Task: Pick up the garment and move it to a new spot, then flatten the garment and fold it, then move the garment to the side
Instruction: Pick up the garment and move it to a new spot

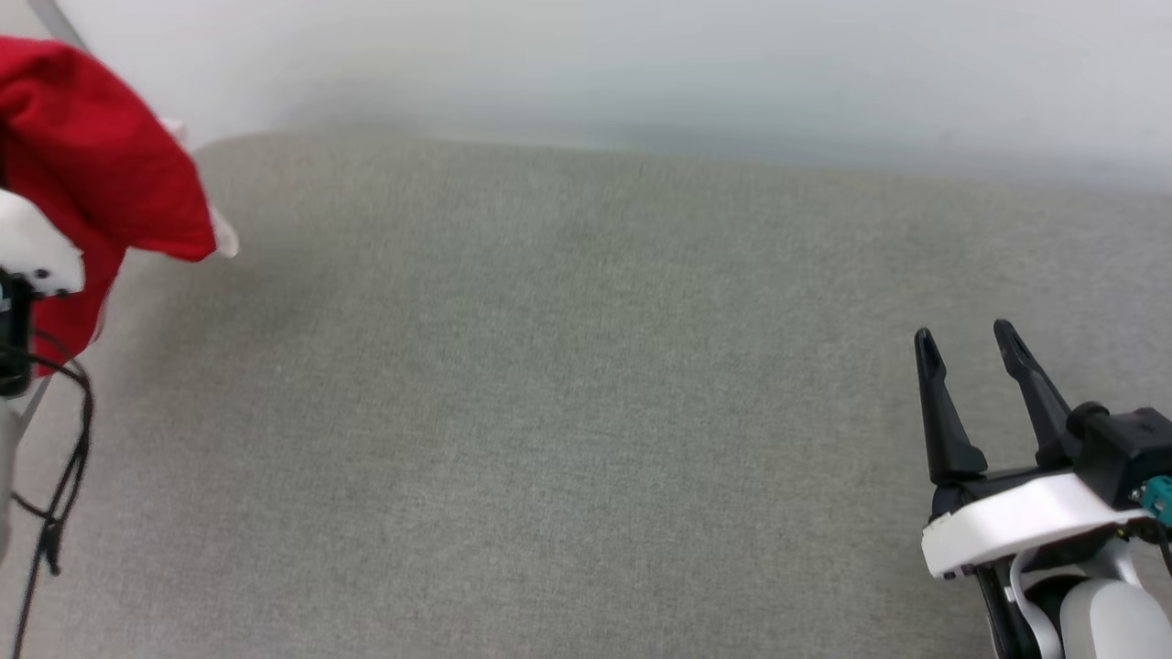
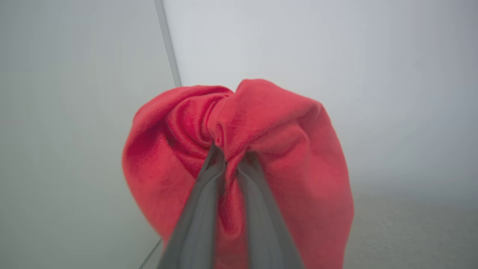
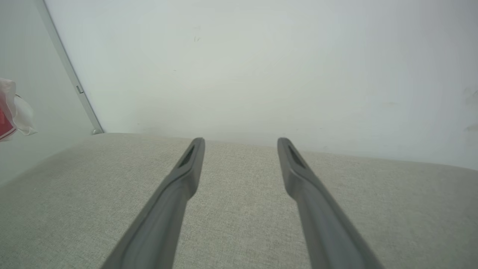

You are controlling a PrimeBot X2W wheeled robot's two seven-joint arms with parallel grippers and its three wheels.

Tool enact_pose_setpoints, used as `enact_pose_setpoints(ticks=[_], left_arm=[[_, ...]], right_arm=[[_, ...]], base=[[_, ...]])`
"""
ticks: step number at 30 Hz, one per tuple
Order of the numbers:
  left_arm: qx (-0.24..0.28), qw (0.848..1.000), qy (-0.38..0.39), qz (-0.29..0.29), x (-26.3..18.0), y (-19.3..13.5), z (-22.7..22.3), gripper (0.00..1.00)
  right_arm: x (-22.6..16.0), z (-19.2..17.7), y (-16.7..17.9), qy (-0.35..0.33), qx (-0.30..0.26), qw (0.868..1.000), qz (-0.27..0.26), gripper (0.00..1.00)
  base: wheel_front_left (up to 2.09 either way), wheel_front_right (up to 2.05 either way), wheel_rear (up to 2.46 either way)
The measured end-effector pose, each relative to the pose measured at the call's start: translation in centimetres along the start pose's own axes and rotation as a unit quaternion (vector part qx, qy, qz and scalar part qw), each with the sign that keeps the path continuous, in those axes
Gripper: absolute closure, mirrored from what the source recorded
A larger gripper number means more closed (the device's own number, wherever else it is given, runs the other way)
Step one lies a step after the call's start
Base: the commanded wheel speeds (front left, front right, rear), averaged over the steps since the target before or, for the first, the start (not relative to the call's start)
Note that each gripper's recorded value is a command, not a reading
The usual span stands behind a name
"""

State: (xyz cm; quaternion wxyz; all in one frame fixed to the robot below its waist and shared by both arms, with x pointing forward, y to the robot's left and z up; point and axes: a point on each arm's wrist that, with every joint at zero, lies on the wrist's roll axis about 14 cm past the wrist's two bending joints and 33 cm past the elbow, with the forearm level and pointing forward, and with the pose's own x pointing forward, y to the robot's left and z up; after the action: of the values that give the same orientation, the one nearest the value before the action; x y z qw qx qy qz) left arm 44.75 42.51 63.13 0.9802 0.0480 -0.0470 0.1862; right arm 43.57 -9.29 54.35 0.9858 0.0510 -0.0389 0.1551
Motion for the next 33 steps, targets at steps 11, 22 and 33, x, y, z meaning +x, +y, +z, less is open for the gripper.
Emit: enact_pose_setpoints(ticks=[11, 22, 33], left_arm=[[-0.094, 0.979, -0.104, -0.147, -1.8, -14.3, 4.9, 1.0], [-0.172, 0.915, -0.087, -0.356, -9.0, -32.2, 3.7, 1.0], [-0.168, 0.835, 0.082, -0.517, -17.9, -42.9, -7.5, 1.0]], right_arm=[[-4.8, 3.1, -3.2, -0.025, -0.015, 0.998, -0.06, 0.0], [-8.5, 3.5, -7.9, -0.018, -0.026, 0.99, -0.141, 0.0], [-6.8, 0.1, -10.0, 0.022, -0.023, 0.987, -0.159, 0.0]], base=[[0.0, 0.0, 0.0], [0.0, 0.0, 0.0], [0.0, 0.0, 0.0]])
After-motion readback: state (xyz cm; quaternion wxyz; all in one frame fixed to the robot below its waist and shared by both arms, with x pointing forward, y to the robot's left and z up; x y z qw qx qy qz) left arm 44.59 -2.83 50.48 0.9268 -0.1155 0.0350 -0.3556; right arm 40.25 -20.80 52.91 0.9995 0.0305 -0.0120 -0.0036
